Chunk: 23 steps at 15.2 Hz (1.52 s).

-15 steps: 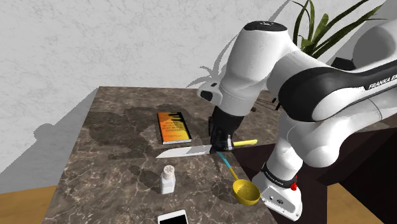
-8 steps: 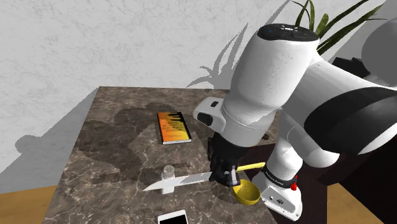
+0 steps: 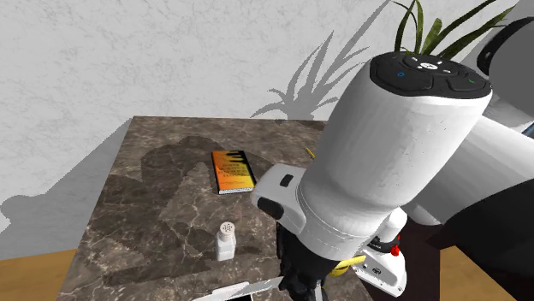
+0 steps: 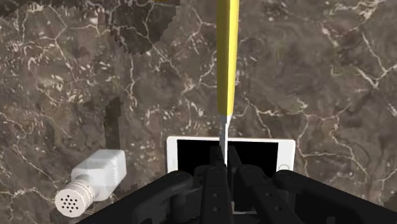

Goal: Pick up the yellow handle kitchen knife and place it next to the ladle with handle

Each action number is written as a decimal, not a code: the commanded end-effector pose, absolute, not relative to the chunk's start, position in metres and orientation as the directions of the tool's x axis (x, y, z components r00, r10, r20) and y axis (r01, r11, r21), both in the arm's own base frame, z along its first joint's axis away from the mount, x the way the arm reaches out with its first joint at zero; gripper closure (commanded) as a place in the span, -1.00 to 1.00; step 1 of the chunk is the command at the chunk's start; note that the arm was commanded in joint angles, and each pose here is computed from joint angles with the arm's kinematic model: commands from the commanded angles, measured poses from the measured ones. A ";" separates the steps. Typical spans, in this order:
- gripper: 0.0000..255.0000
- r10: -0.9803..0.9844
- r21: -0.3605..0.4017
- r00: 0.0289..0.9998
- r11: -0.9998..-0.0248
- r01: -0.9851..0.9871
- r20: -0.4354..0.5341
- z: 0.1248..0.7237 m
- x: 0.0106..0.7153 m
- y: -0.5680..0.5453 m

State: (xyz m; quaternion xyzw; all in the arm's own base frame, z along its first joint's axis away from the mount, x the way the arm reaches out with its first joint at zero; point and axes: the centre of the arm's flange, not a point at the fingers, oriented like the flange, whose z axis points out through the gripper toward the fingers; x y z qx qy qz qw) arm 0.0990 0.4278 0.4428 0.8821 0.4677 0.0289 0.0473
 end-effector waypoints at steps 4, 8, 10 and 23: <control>1.00 0.828 0.110 0.561 -0.558 0.822 0.007 0.417 0.097 0.429; 1.00 0.828 0.110 0.561 -0.558 0.822 0.007 0.396 0.097 0.429; 1.00 0.828 0.110 0.561 -0.558 0.822 0.007 0.385 0.097 0.429; 1.00 0.828 0.110 0.561 -0.558 0.822 0.007 0.341 0.097 0.429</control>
